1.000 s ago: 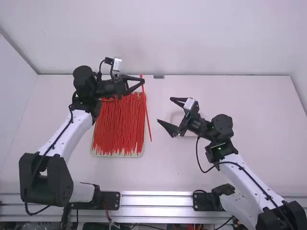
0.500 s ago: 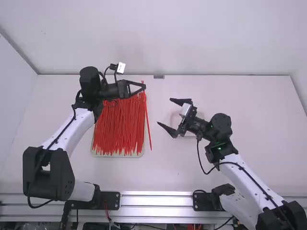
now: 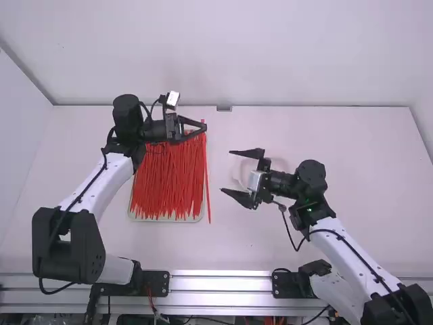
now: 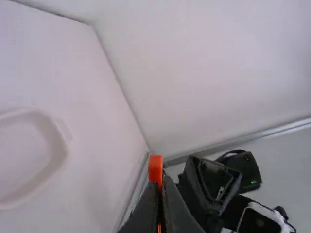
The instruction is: Fasten the cable tie
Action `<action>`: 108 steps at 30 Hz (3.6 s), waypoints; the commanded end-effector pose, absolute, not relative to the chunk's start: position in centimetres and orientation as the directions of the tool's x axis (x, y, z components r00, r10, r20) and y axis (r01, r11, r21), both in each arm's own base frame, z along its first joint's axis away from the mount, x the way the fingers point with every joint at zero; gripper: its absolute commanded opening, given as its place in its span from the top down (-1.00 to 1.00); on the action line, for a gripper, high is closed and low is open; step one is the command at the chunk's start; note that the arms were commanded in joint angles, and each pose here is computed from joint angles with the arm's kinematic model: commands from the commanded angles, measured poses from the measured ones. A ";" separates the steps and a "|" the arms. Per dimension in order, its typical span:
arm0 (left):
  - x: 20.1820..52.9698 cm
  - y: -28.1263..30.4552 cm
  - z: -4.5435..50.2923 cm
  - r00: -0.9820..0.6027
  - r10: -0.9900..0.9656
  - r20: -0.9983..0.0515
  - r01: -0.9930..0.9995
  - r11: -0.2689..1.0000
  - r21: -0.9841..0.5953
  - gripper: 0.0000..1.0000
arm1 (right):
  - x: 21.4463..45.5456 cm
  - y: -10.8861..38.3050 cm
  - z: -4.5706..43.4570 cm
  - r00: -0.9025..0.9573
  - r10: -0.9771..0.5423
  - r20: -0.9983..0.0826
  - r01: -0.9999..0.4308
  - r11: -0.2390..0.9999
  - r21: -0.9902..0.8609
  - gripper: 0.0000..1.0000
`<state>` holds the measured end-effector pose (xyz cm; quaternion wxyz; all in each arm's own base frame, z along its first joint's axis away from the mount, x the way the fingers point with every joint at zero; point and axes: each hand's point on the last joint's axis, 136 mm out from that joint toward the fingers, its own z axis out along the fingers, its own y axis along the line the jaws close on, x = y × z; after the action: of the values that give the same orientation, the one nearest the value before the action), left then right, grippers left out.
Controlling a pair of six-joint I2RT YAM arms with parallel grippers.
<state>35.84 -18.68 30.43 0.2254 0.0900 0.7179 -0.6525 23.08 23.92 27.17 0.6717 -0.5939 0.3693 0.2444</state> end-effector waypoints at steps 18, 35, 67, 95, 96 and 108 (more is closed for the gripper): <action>34.0 -19.7 30.0 -0.975 -0.095 -0.199 0.192 0.077 -0.978 0.96 | 17.3 24.1 28.2 0.984 0.139 -0.113 -0.114 0.001 -0.993 -0.96; 34.9 -20.9 29.5 -0.968 -0.149 -0.204 0.188 0.119 -0.975 0.96 | 15.2 25.3 28.3 0.973 0.230 -0.033 -0.036 0.009 -0.999 -0.96; 35.0 -22.0 28.7 -0.964 -0.168 -0.205 0.182 0.144 -0.973 0.96 | 14.7 25.2 28.2 0.966 0.257 -0.020 -0.023 0.008 -1.000 0.49; 34.0 -22.1 28.0 -0.910 -0.084 -0.405 0.388 0.168 -0.906 0.96 | 16.8 25.6 27.1 0.944 0.129 -0.304 -0.300 -0.046 -0.953 1.00; 34.1 -22.1 28.0 -0.907 -0.085 -0.413 0.395 0.170 -0.903 0.96 | 16.7 25.6 27.1 0.943 0.137 -0.303 -0.300 -0.048 -0.953 1.00; 34.0 -22.1 28.0 -0.899 -0.080 -0.431 0.414 0.171 -0.894 0.96 | 16.6 25.5 27.2 0.836 0.125 -0.534 -0.528 -0.082 -0.845 1.00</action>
<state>34.59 -21.70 27.46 0.1954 0.0907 0.7472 -0.6287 16.20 25.44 25.86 0.6670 -0.7033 0.1102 0.2199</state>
